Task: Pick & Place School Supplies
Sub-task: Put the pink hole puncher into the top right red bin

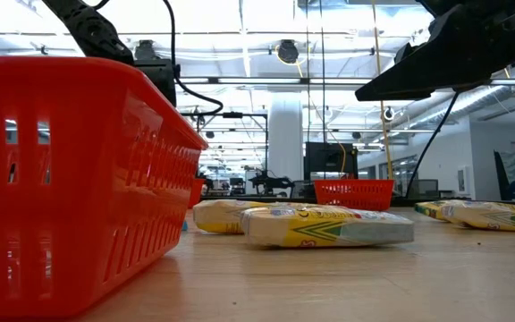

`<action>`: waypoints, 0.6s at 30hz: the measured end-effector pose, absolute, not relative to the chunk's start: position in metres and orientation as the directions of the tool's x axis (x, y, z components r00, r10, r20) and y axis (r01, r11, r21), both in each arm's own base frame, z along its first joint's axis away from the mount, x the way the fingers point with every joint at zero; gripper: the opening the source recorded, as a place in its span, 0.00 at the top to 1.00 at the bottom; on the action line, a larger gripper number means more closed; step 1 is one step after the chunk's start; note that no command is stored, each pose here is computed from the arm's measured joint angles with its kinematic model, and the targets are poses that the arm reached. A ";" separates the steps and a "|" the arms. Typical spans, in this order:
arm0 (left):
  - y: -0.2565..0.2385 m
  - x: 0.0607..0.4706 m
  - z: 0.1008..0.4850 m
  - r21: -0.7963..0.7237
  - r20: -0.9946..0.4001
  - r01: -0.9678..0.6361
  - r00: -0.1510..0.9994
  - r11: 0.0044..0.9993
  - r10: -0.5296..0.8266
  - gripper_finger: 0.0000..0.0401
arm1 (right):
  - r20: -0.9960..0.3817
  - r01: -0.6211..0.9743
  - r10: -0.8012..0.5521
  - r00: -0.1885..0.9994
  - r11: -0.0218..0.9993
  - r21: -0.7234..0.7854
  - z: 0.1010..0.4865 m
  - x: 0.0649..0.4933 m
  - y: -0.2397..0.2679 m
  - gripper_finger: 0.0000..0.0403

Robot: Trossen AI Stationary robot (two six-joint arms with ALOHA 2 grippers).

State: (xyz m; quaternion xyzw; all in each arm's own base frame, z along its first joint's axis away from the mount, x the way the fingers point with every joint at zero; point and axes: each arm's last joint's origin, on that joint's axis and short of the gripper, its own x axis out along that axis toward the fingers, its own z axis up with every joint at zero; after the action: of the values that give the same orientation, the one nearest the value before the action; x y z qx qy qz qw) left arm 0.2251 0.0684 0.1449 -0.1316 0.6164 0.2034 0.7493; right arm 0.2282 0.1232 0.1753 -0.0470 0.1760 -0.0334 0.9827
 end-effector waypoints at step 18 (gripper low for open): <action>0.071 0.230 0.125 0.065 -0.990 -0.509 0.077 0.858 0.121 0.44 | -0.343 0.044 -0.079 0.936 0.993 -0.110 0.175 0.228 0.123 0.50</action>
State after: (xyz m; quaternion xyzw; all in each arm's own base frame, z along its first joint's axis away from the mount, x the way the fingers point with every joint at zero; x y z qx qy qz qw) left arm 0.2302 0.0707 0.1253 -0.1509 0.6428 0.2194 0.7183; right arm 0.2282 0.1233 0.1754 -0.0504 0.1761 -0.0312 0.9826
